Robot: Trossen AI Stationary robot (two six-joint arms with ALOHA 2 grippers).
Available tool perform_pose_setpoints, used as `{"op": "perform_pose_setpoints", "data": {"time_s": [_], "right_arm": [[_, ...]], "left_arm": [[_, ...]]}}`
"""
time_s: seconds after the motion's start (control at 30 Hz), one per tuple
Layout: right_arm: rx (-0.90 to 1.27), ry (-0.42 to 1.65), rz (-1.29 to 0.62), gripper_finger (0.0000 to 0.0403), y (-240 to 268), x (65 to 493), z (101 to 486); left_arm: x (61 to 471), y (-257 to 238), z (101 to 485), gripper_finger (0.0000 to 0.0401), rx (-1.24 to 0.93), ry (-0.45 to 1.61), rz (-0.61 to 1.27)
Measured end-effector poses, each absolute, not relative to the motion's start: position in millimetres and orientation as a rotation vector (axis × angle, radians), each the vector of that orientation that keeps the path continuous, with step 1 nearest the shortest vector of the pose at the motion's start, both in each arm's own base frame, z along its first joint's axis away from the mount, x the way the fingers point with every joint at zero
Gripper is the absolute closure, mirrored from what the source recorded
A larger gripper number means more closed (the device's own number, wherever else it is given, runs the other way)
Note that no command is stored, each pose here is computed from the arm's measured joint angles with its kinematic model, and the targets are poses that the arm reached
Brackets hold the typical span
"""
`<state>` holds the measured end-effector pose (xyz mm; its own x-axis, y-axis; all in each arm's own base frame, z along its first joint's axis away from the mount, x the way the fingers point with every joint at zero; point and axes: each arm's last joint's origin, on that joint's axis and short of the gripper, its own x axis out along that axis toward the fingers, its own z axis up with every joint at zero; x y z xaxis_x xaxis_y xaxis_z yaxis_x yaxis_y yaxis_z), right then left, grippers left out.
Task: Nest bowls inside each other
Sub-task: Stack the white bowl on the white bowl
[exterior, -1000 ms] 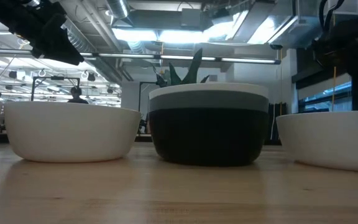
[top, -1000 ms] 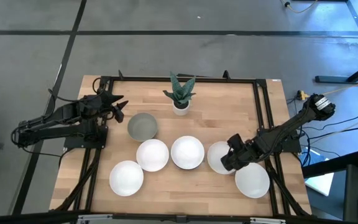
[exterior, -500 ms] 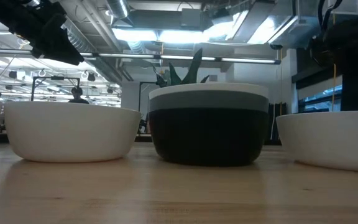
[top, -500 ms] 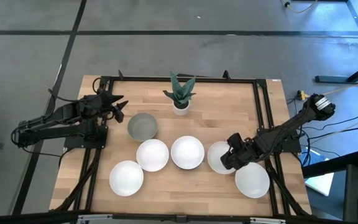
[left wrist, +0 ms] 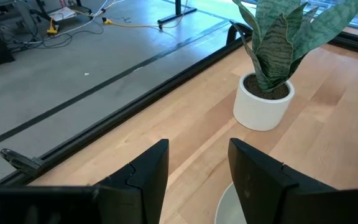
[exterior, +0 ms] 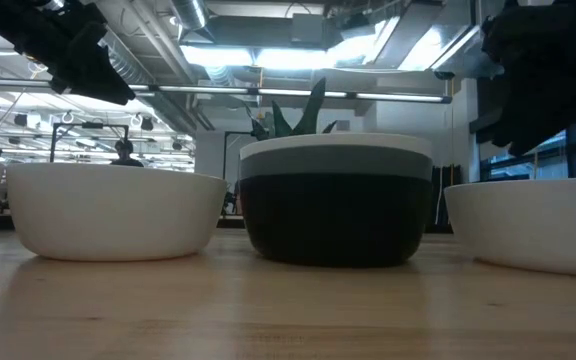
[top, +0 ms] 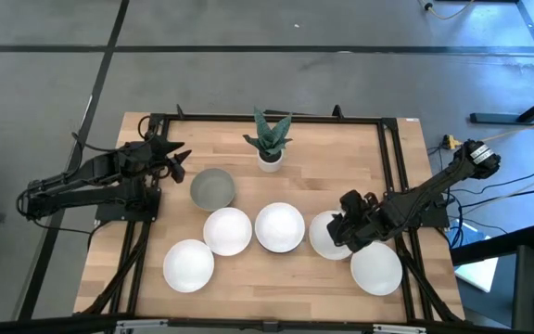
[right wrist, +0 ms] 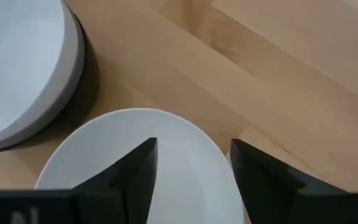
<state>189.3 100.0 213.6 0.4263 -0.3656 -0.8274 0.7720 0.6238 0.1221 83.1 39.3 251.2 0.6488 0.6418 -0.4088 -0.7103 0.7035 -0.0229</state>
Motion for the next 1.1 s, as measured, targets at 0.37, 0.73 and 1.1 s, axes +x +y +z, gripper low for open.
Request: {"op": "perform_pose_setpoints", "data": {"time_s": [0.37, 0.73, 1.1], "right_arm": [[0.609, 1.116, -0.752, 0.0199, 100, 178, 209], [0.676, 1.300, -0.714, 0.0198, 103, 173, 208], [0.725, 1.280, -0.712, 0.0198, 105, 175, 208]], "left_arm": [[83, 39, 251, 0.0240, -0.188, 0.391, 0.774], [83, 39, 251, 0.0240, -0.188, 0.391, 0.774], [83, 39, 251, 0.0240, -0.188, 0.391, 0.774]]}}
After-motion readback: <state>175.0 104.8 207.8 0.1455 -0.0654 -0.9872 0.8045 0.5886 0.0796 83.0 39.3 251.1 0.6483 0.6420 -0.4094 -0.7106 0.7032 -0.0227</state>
